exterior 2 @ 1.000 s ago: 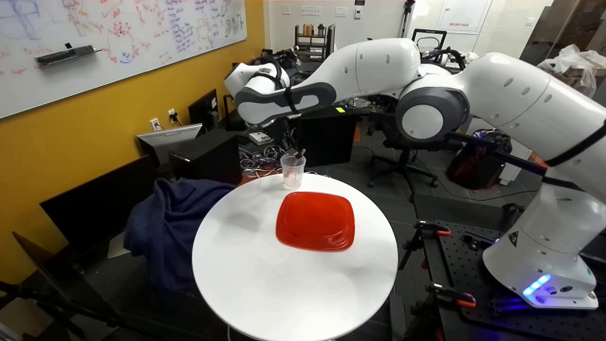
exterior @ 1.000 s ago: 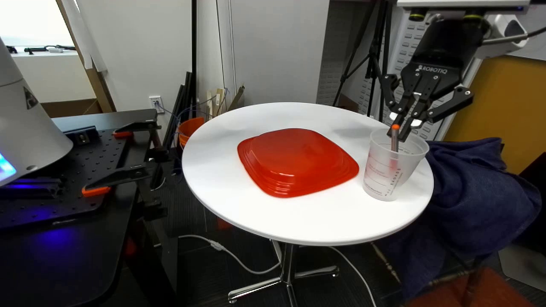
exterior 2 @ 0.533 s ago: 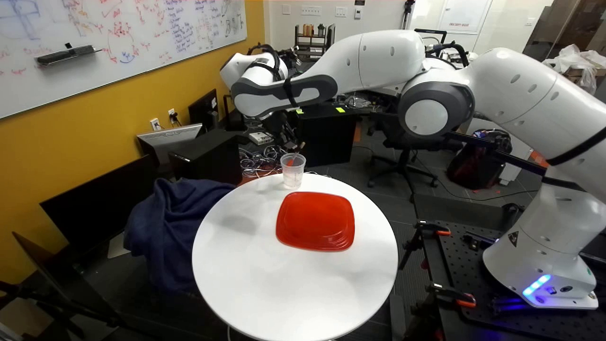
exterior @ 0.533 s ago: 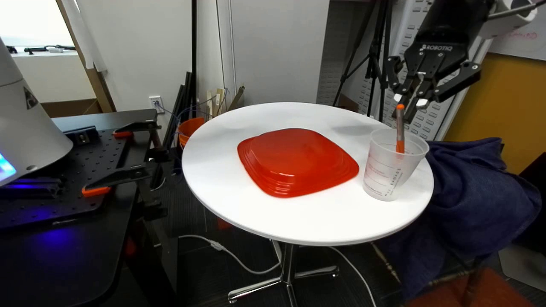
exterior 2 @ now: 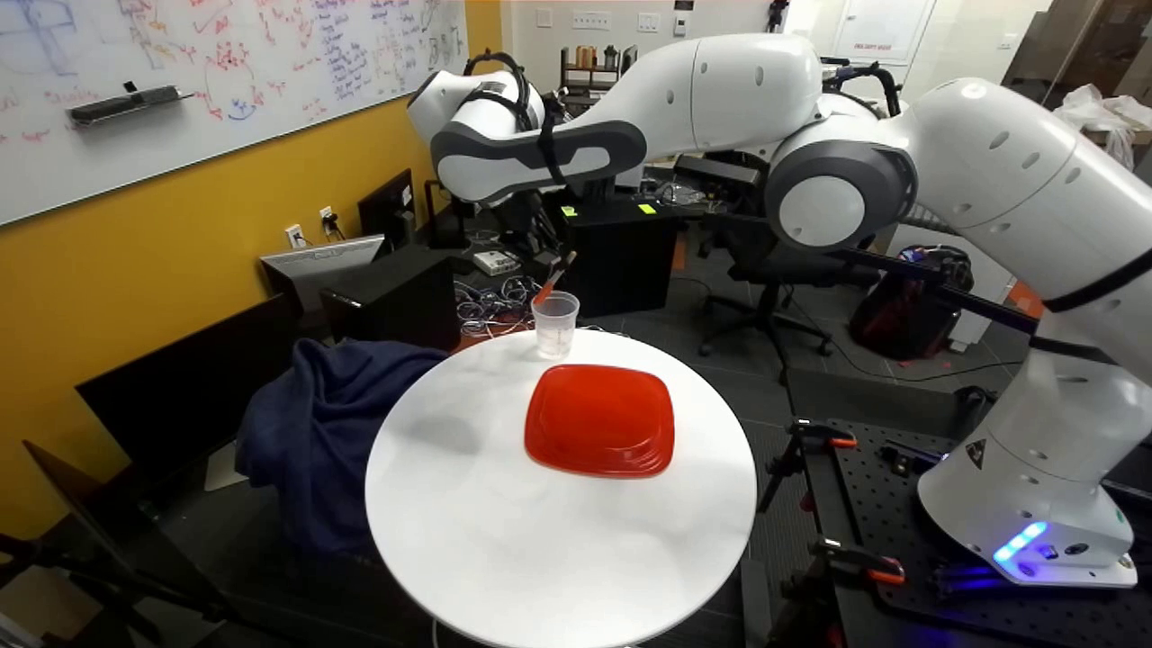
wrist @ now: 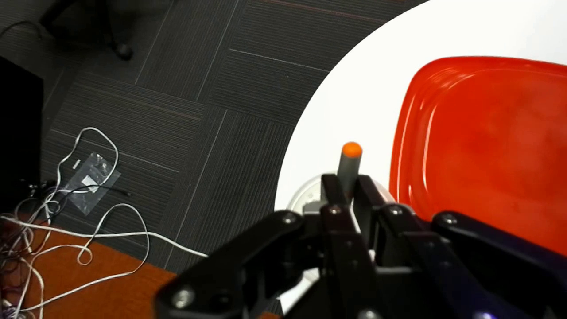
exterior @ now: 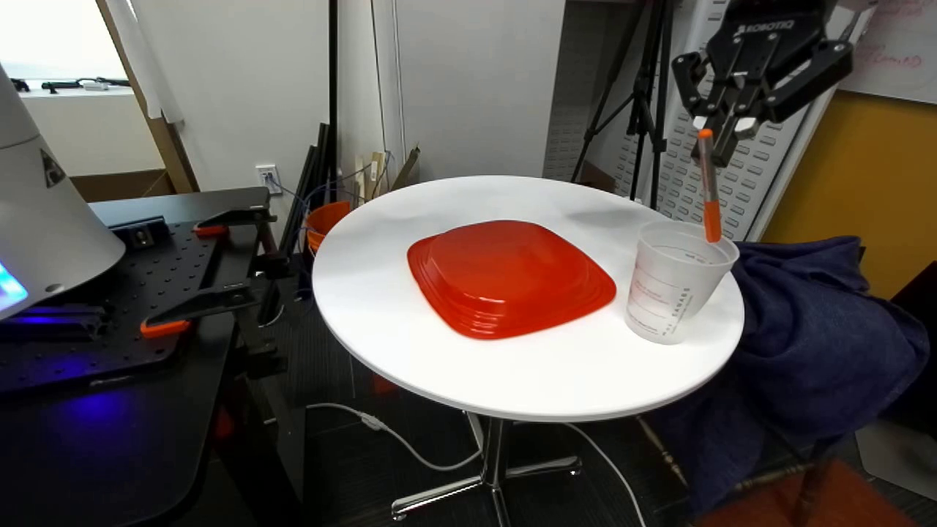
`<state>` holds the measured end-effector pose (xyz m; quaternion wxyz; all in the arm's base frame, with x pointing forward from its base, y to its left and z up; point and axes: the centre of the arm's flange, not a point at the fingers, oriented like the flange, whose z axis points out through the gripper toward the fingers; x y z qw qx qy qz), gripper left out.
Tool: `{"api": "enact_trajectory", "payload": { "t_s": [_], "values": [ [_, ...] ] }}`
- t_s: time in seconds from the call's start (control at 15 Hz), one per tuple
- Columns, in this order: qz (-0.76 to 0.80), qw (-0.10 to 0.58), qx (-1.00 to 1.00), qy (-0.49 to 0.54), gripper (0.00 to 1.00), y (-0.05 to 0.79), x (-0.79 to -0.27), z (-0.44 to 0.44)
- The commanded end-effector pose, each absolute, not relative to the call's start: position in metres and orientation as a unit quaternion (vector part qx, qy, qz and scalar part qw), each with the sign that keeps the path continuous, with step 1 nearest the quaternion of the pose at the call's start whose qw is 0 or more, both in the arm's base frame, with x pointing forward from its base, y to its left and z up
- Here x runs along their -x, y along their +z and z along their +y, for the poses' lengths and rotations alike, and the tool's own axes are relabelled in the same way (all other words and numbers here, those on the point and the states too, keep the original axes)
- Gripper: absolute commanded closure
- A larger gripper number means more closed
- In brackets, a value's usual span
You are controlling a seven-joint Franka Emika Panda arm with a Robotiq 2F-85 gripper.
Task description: Remove the orange marker from the clear cup
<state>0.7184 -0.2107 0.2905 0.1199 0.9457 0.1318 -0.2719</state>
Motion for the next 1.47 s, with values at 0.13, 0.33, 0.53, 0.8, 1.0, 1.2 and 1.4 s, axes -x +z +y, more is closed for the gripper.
{"api": "enact_trajectory", "payload": {
  "t_s": [0.13,0.33,0.53,0.8,1.0,1.2,1.4],
  "values": [
    [0.104,0.15,-0.95,-0.255,0.97,0.323,-0.69,-0.193],
    [0.097,0.16,-0.953,-0.24,0.97,0.334,-0.692,-0.186],
    [0.101,0.168,-0.954,-0.226,0.97,0.34,-0.697,-0.177],
    [0.121,0.179,-0.954,-0.21,0.97,0.343,-0.705,-0.156],
    [0.138,0.188,-0.952,-0.2,0.97,0.342,-0.714,-0.138],
    [0.154,0.197,-0.948,-0.195,0.97,0.339,-0.722,-0.12],
    [0.167,0.202,-0.945,-0.195,0.97,0.335,-0.728,-0.099]
  ]
}}
